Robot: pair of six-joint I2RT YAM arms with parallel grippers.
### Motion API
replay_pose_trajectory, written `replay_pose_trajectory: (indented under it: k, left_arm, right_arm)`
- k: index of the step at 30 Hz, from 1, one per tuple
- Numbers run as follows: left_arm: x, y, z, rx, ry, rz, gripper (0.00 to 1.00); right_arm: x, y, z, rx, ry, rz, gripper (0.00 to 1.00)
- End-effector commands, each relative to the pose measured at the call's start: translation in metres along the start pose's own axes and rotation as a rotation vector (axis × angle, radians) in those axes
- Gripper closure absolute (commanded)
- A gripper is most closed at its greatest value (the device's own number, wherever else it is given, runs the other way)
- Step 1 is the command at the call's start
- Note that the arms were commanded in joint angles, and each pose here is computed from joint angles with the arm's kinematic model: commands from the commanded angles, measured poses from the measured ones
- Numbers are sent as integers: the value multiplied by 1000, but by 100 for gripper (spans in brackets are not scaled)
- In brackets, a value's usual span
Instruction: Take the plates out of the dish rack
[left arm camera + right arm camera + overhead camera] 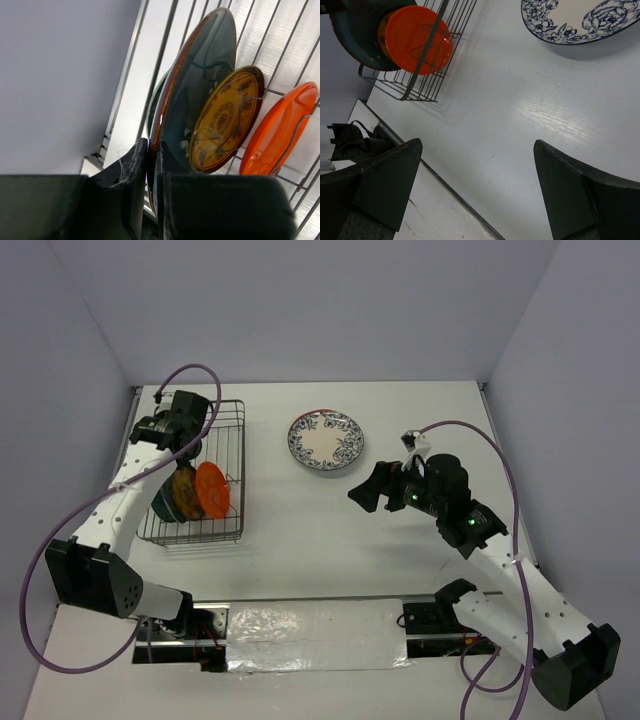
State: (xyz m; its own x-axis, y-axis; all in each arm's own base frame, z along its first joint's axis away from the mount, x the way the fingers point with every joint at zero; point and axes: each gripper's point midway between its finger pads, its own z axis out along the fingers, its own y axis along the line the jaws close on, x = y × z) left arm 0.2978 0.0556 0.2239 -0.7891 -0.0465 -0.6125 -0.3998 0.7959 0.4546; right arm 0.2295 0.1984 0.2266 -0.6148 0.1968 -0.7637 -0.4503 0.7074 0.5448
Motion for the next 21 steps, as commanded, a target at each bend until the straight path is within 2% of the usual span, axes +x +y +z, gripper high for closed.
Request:
replay_pose_trajectory:
  k: [1, 6, 12, 17, 21]
  left_arm:
    - [-39, 36, -26, -99, -125, -95, 100]
    - [-54, 49, -45, -89, -190, -33, 100]
    - [-68, 81, -72, -186, -283, -36, 100]
    - [-80, 116, -102, -247, -344, -103, 100]
    - [-90, 139, -129, -230, -409, -198, 100]
  right_arm:
    - [-7, 8, -6, -18, -28, -10, 0]
    - [-10, 12, -9, -30, -37, -13, 0]
    - [-14, 17, -12, -42, -43, -14, 0]
    - [-18, 21, -14, -51, -53, -20, 0]
    - [-19, 20, -13, -44, -57, -18, 0]
